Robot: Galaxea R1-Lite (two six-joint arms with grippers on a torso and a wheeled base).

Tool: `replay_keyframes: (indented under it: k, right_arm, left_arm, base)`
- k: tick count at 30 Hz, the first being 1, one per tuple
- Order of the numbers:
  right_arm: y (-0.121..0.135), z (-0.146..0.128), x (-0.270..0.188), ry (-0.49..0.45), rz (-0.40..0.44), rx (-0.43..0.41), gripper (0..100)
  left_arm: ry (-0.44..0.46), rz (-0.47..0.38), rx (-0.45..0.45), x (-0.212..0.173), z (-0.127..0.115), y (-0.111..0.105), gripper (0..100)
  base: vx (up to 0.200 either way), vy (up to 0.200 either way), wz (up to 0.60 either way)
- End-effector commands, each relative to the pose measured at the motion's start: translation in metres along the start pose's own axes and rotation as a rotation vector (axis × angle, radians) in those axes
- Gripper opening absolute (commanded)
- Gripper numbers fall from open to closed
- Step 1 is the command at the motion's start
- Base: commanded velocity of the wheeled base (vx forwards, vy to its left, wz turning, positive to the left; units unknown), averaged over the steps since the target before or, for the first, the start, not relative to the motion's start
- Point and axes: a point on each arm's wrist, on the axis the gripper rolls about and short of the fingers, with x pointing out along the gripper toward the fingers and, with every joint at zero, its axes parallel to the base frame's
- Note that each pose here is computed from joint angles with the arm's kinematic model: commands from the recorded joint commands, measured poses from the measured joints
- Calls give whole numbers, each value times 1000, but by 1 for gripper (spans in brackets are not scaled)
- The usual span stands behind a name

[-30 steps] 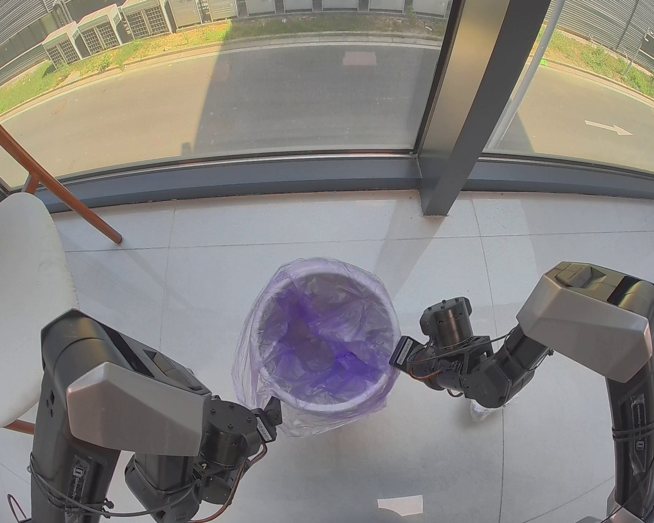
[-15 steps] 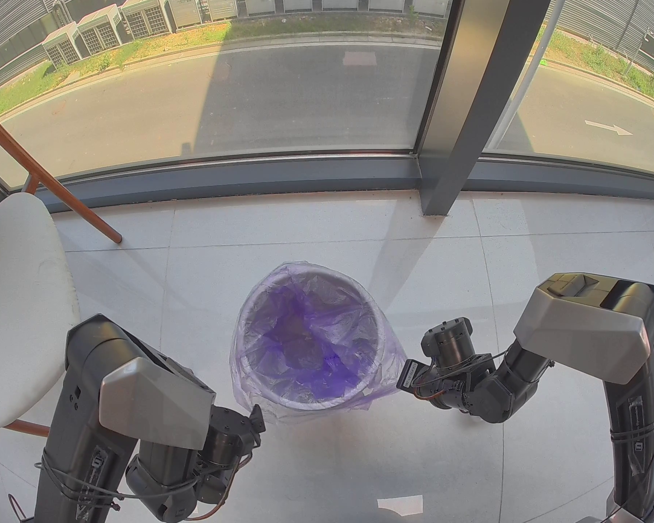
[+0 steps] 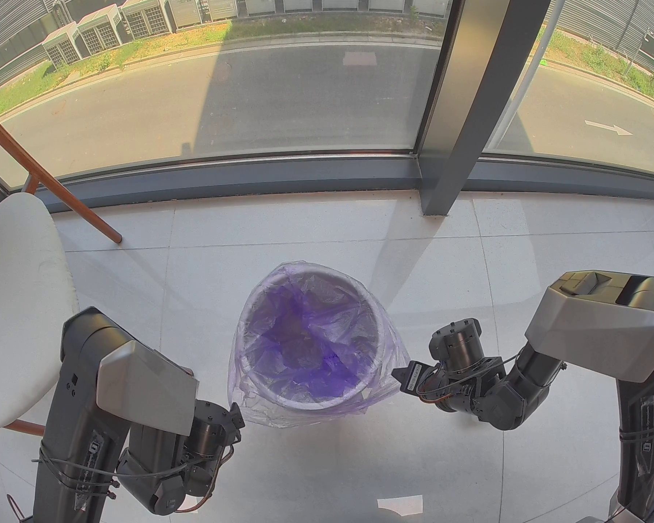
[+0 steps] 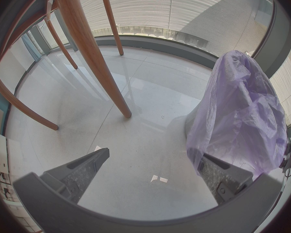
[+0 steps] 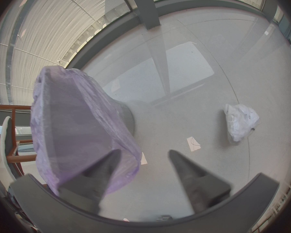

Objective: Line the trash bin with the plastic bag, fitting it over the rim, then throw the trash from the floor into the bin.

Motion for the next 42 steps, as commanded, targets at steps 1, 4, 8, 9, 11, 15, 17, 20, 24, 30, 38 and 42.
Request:
replay_keyframes:
  k: [1, 4, 8, 9, 11, 15, 17, 20, 24, 30, 38, 42]
  right_arm:
    - [3, 4, -4, -36, 36, 13, 100]
    - [1, 9, -13, -69, 59, 15, 100]
    - [5, 25, -34, -113, 88, 33, 100]
    - [4, 30, -42, -126, 96, 41, 100]
    - [1, 38, -58, -144, 104, 53, 100]
    - [-12, 47, -82, -164, 99, 78, 100]
    - [-22, 52, -97, -180, 94, 97, 100]
    - [-43, 58, -109, -199, 44, 113, 100]
    - [-101, 58, -118, -176, -149, -44, 100]
    - [-162, 75, -128, -203, -184, -307, 100]
    - [-181, 59, -85, -162, -193, -310, 100]
    - [-179, 52, -62, -151, -167, -330, 100]
  left_arm:
    - [0, -8, -2, -5, 0, 1, 100]
    - [-7, -21, -28, -11, 6, -1, 100]
    - [-27, -61, -80, -25, 17, -6, 100]
    - [-29, -70, -93, -31, 21, -5, 100]
    - [-29, -105, -117, -46, 29, -6, 100]
    - [-14, -156, -168, -77, 40, 0, 100]
    - [4, -179, -201, -98, 44, 9, 100]
    - [-71, -277, -334, -118, 70, 4, 100]
    - [-179, -416, -409, -155, 107, 8, 100]
    - [-214, -538, -481, -181, 123, 12, 100]
    - [-130, -483, -562, -178, 115, 17, 100]
    - [-145, -494, -564, -181, 118, 19, 100]
  base:
    - [0, 0, 0]
    - [0, 0, 0]
    - [0, 0, 0]
    - [0, 0, 0]
    - [0, 0, 0]
    - [0, 0, 0]
    - [0, 0, 0]
    - [0, 0, 0]
    - [0, 0, 0]
    - [0, 0, 0]
    - [-175, 0, 0]
    - [-200, 0, 0]
